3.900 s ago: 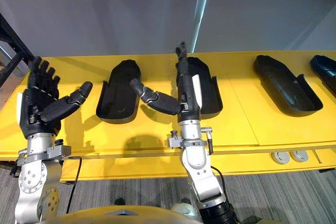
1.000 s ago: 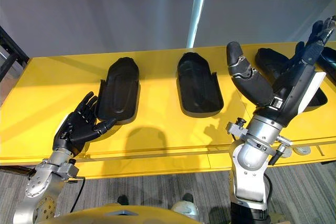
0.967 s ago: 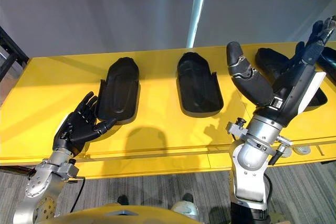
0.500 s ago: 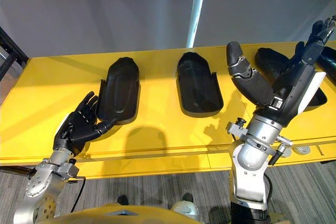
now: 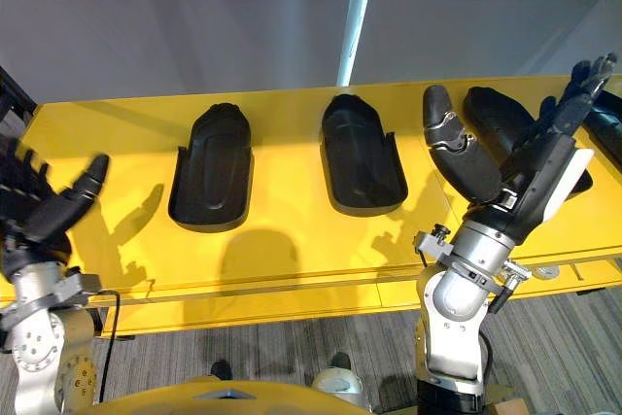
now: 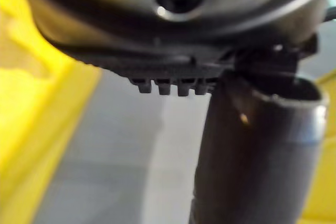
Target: Walk over and take three plastic housings, then place them on the shelf
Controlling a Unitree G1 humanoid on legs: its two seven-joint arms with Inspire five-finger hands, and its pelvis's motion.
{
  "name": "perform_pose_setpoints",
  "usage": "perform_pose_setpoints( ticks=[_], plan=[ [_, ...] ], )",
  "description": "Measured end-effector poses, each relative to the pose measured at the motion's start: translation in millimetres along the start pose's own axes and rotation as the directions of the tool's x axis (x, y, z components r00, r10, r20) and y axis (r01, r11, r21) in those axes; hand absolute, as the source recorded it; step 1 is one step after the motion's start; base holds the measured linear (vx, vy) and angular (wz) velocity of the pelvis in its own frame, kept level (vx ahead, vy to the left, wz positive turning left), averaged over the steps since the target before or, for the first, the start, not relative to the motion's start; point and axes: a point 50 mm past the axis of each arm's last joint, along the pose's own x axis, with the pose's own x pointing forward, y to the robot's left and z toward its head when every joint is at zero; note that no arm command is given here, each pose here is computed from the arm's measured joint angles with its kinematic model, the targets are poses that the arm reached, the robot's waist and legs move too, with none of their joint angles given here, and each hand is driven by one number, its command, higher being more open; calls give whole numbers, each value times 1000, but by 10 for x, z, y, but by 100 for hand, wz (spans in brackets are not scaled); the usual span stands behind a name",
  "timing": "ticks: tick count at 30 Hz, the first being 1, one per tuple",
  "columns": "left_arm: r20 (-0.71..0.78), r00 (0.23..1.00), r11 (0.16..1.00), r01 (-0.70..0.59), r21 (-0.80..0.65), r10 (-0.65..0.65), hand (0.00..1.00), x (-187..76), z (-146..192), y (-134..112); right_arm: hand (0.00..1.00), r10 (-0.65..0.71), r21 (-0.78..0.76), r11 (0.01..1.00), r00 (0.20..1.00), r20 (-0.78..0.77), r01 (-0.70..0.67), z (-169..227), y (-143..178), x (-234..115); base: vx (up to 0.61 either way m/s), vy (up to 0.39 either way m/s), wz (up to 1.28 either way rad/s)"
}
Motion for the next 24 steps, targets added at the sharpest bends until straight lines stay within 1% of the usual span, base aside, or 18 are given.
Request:
perform_pose_setpoints(
  ticks=[1, 2, 4, 5, 7, 10, 11, 12, 15, 18, 19, 21, 23, 24],
  plan=[
    [106, 994, 998, 38, -46, -33, 100, 47, 151, -86, 100, 8, 2, 1000, 1000, -7, -8, -6, 17, -12, 0, 0, 0],
    [155, 987, 996, 60, -70, -49, 100, 70, 216, -134, 100, 11, 3, 1000, 1000, -10, -11, -8, 26, -14, 0, 0, -5],
    [296, 948, 975, 169, -143, -121, 100, 112, 395, -317, 100, 22, -24, 999, 999, -25, -22, -27, 33, -16, -2, 2, -16],
    [319, 938, 968, 197, -156, -139, 100, 109, 425, -357, 100, 28, -38, 999, 999, -27, -29, -33, 37, -17, -10, 12, -36],
    [365, 907, 936, 296, -191, -212, 100, 102, 481, -493, 100, 62, -57, 996, 997, -48, -64, -55, 45, -24, -16, 9, -51],
    [367, 886, 895, 383, -230, -284, 100, 96, 467, -639, 100, 113, -94, 988, 989, -95, -122, -104, -4, -71, -3, -4, -77],
    [368, 883, 889, 392, -238, -291, 100, 95, 467, -659, 100, 126, -106, 985, 986, -110, -138, -119, -21, -86, 12, -10, -84],
    [366, 879, 873, 412, -261, -306, 100, 106, 446, -713, 100, 132, -135, 979, 982, -138, -151, -144, -96, -124, 19, -19, -87],
    [324, 894, 868, 406, -287, -310, 100, 143, 334, -783, 100, 108, -201, 968, 973, -204, -150, -187, -341, -211, 20, -18, -74],
    [278, 914, 879, 374, -296, -295, 100, 183, 235, -813, 100, 58, -218, 970, 972, -226, -109, -175, -556, -224, 5, -21, -69],
    [271, 918, 884, 364, -295, -288, 100, 190, 221, -813, 100, 52, -215, 971, 974, -220, -100, -165, -579, -220, -11, -22, -83],
    [250, 934, 913, 318, -254, -256, 100, 218, 184, -793, 100, 59, -170, 981, 981, -184, -91, -113, -570, -188, -43, -44, -120],
    [237, 956, 956, 219, -195, -171, 100, 231, 177, -680, 100, 160, -55, 984, 980, -118, -168, -58, -348, -144, -106, 14, -184],
    [230, 961, 966, 196, -171, -154, 100, 220, 171, -646, 100, 185, -29, 982, 977, -102, -189, -49, -281, -127, -153, 117, -193]
  ],
)
